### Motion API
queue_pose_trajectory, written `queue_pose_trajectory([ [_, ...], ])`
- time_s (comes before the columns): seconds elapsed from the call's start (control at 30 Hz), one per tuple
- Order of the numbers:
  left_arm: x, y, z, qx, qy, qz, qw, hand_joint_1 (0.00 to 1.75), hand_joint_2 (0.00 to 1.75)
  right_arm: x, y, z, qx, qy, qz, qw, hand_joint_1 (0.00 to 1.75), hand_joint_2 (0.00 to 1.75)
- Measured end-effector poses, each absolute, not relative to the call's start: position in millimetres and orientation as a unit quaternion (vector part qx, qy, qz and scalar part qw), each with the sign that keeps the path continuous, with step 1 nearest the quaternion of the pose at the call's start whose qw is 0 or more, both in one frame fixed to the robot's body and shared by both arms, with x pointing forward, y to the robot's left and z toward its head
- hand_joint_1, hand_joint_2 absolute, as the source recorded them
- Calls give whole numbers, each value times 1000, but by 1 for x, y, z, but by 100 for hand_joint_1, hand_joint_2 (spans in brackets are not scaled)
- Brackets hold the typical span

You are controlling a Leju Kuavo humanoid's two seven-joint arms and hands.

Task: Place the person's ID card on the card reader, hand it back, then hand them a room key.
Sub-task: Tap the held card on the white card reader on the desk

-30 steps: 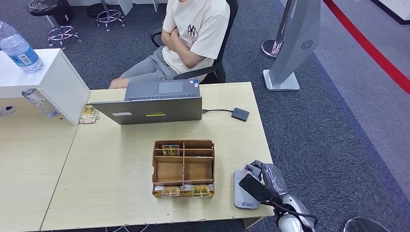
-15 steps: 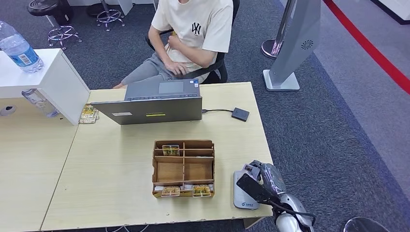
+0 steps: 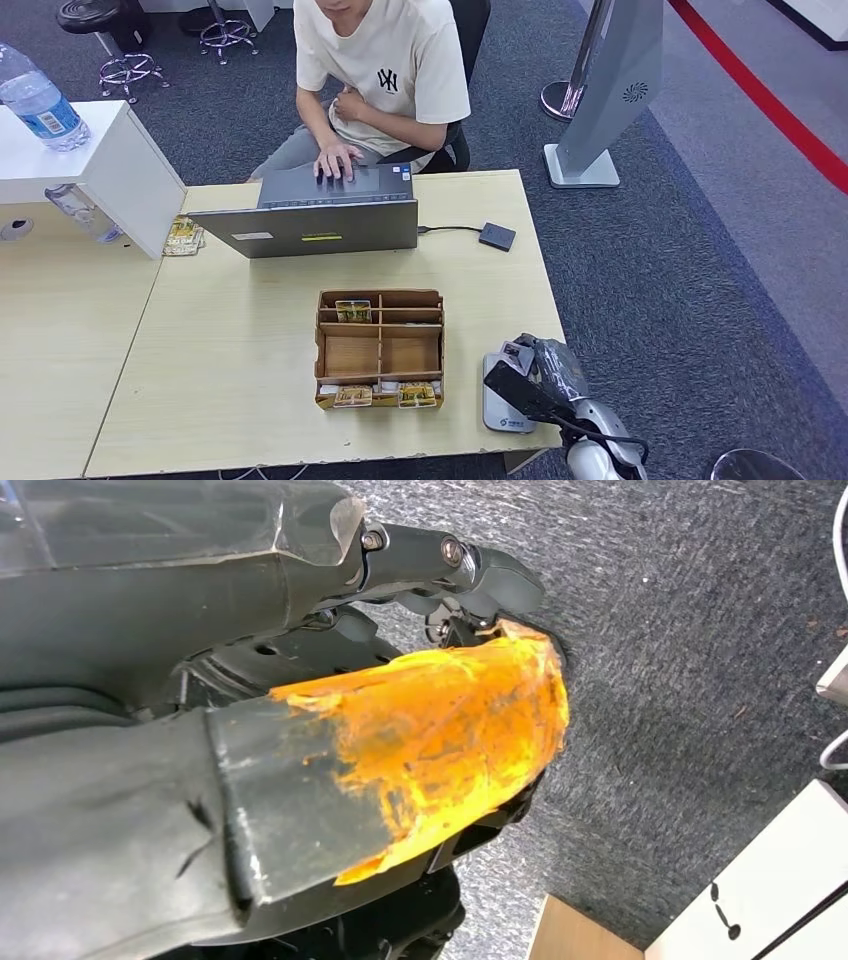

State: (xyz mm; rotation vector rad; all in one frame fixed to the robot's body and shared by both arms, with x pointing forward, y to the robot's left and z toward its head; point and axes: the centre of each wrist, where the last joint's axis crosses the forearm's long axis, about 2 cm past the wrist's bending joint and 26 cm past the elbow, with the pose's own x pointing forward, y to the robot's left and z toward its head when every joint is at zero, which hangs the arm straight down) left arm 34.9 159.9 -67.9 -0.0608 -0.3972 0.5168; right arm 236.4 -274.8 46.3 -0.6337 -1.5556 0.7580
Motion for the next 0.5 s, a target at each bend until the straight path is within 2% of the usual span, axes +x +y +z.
queue_pose_trajectory([
  [0.5, 40, 160, -75, -30, -194, 247, 949, 0, 0, 243, -278, 41, -249, -656, 370, 608, 175, 175],
])
